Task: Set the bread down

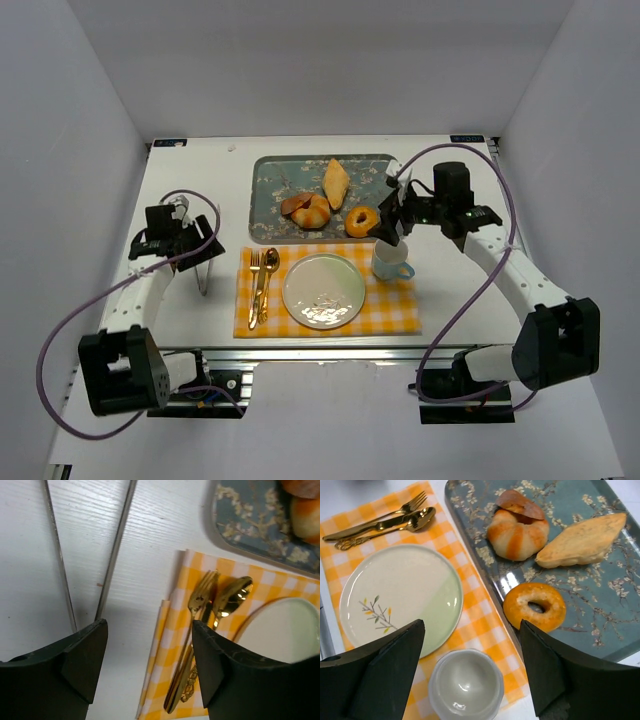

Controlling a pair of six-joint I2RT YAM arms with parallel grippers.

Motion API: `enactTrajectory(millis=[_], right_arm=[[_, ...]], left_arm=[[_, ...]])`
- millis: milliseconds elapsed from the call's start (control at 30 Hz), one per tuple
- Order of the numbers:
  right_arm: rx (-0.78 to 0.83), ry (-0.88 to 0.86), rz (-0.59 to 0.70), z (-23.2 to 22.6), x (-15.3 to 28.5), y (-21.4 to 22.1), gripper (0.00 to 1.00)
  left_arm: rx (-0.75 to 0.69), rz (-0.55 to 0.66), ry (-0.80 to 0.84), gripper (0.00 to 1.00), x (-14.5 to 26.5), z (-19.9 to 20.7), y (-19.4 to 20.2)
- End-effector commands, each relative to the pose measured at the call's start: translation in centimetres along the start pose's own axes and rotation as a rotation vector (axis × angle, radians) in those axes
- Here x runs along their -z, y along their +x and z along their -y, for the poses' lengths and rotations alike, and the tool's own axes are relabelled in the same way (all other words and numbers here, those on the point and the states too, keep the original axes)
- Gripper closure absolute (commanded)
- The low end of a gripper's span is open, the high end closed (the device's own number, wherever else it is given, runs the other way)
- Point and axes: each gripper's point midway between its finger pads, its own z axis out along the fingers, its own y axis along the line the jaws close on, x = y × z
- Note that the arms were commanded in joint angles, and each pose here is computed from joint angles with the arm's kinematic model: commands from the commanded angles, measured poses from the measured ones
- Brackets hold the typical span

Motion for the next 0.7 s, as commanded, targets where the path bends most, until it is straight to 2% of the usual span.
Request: enactTrajectory(millis=[0,233,433,667], right_arm=[[0.007,-0.051,0.019,-2.0,0.9,-0.1,0.18],[-0.026,-0.048,0.026,-2.4,1.0,0.3,0.17],[-0.034,-0.038,0.030,-2.1,1.1,0.3,0.17],[-0.043,-0.026,0.044,-1.7,1.3,-0.3,0.17]], left_arm=[[-0.077,-0.068,-0.097,0.22,-1.0,-2.2,0.2],[-0.141,-0.104,-0.273,0.20,-3.1,-5.8,0.6],[-0.197,-0.075,-0.304,0.18,-4.5,-6.0,-0.6],[-0.254,-0.151,-0.328,0.19,-7.2,-7.3,0.7]])
